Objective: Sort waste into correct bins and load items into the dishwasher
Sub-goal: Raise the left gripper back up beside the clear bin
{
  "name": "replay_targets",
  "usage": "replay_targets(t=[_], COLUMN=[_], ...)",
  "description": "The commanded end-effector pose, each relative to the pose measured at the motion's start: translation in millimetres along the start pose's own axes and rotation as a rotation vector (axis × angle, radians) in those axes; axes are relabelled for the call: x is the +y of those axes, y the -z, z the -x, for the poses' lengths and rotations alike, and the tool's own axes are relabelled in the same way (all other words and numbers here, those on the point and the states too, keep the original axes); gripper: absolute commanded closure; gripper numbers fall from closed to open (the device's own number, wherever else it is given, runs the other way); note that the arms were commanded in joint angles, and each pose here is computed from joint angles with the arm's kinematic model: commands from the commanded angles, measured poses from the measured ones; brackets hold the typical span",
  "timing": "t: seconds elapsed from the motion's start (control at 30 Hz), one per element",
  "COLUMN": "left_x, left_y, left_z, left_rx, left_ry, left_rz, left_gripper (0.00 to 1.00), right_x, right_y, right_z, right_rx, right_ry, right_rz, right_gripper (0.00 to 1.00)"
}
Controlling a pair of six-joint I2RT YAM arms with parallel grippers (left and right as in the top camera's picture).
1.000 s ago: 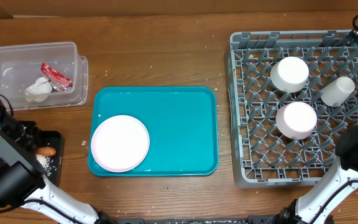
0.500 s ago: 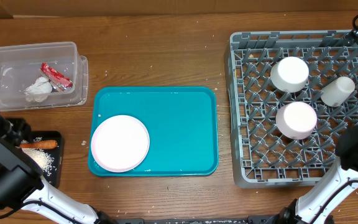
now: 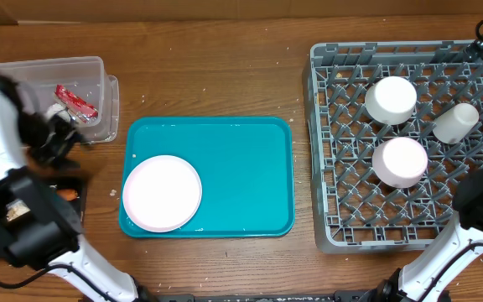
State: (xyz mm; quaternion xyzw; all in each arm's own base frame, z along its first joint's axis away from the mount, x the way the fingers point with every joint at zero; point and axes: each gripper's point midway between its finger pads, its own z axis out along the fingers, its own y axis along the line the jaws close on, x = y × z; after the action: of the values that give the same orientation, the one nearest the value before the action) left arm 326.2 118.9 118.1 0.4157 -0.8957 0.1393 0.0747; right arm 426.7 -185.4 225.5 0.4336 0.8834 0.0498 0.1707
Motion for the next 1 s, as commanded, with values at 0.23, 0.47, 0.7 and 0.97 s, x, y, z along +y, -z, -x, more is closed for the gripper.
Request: replay_targets(t=[0.23,0.47,0.7,0.97], left_x=[-99,-122,-124,-93], left_y=[-20,-24,21,102], left_z=[-42,-42,-6,47], left_rx=[-0.154,-0.280,-0.402,-0.693], left_ry=[-0.400,-0.510,-0.435,-0.251], left_rz=[0.140,0.237,0.162,0.265], left_gripper=[0.00,0.00,0.00,0.00], right_x=[4,4,4,13], right_y=[19,19,19,19], right_z=[5,5,5,5], right_rx=[-0.049,-0.049,-0.049,-0.044], right_ry=[-0.001,-0.001,-0.001,-0.016], right_rz=[0.023,0.023,0.023,0.070], right_gripper=[0.00,0.00,0.00,0.00])
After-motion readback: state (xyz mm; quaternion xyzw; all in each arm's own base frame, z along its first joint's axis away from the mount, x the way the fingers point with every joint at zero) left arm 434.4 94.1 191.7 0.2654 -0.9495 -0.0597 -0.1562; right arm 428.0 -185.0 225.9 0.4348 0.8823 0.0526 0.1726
